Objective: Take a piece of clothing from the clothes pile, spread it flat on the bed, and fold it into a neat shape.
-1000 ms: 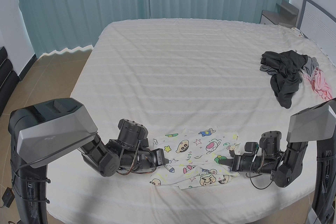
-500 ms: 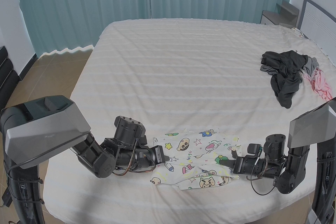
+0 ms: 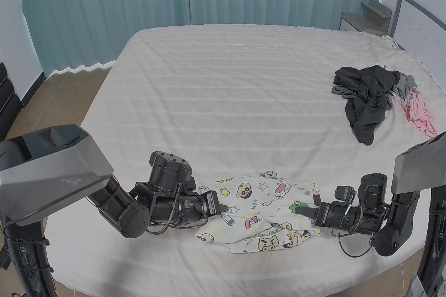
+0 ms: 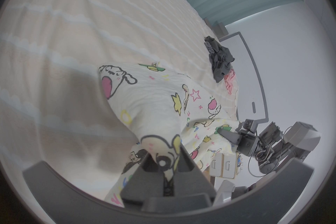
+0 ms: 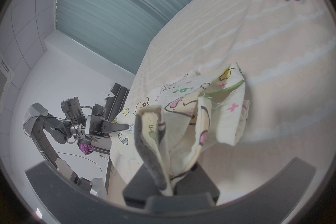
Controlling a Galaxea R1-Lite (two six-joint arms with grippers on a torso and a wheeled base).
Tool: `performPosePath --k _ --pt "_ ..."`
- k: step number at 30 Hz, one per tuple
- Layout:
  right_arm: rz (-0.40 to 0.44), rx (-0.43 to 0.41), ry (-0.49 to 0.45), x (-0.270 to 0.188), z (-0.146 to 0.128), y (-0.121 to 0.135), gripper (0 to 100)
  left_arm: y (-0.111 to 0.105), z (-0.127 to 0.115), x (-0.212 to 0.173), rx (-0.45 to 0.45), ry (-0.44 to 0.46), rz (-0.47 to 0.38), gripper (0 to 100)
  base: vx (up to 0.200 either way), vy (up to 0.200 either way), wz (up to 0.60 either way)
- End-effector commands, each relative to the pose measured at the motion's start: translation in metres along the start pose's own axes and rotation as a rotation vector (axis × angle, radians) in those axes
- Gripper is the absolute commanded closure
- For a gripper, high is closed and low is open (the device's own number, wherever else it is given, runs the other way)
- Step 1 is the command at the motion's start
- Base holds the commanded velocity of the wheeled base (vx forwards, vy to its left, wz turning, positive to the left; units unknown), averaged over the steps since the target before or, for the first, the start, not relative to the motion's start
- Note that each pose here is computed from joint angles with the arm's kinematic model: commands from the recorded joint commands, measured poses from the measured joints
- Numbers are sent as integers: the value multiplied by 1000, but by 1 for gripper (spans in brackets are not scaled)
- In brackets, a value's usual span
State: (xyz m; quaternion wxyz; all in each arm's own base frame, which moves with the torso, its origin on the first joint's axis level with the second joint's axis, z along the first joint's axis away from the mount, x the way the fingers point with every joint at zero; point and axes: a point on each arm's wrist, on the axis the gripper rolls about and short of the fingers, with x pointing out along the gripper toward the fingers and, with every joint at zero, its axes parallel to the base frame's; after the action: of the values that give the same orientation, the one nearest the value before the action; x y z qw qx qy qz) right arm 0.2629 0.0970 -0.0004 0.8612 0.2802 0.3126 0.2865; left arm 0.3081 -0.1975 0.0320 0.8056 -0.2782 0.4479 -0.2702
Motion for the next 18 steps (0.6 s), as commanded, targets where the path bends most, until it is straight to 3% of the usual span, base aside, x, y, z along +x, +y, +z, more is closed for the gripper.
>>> performPosePath --k 1,12,18 --pt "30 -11 -44 -12 9 12 100 -14 7 -15 -9 -36 -39 100 0 -200 0" --pt "18 -6 -70 -27 13 14 100 -29 -4 -12 21 -7 -66 100 0 -200 0" --pt "3 -6 -53 -28 8 12 100 -26 -6 -7 20 -1 -51 100 0 -200 0"
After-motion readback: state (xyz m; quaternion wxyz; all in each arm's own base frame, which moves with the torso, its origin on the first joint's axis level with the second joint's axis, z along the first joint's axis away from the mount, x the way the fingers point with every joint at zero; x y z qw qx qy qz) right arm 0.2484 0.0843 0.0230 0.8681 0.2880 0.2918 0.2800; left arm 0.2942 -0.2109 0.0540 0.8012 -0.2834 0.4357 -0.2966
